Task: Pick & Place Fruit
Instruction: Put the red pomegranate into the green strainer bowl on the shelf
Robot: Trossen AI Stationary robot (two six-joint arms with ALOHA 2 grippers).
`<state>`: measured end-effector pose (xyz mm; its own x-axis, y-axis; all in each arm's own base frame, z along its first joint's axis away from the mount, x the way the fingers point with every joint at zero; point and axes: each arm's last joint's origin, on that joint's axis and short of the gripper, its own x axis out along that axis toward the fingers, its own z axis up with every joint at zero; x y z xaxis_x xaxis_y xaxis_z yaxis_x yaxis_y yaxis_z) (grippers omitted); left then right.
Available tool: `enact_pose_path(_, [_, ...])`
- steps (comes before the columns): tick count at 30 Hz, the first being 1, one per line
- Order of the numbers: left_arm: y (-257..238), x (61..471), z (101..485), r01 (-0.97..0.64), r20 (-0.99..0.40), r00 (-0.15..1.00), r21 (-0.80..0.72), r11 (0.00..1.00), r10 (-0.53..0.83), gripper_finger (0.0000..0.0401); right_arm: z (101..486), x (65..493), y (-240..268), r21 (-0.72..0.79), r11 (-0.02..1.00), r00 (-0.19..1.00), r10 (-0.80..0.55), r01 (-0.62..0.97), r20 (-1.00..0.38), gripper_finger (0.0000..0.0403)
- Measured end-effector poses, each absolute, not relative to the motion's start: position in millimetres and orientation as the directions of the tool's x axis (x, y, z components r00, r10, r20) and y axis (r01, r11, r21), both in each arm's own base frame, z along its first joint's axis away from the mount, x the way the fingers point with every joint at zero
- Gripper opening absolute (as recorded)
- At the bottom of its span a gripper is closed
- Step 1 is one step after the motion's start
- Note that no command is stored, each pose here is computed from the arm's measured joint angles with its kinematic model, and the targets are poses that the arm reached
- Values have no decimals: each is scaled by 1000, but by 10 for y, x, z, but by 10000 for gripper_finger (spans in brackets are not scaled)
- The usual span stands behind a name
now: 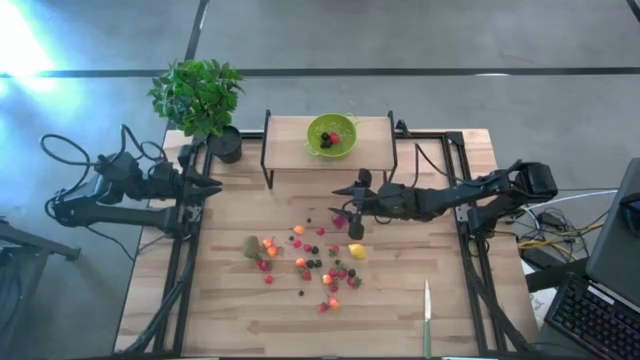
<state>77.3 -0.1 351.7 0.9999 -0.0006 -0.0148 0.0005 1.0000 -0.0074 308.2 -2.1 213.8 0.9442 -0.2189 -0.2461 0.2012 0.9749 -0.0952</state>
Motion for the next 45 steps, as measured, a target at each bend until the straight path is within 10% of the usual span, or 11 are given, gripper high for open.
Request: enact_pose_path(45, [0,772,3517,0,-15,1000,-7,1000,0,62,2372,2701,-606,-45,826,824,-564,562,-60,347])
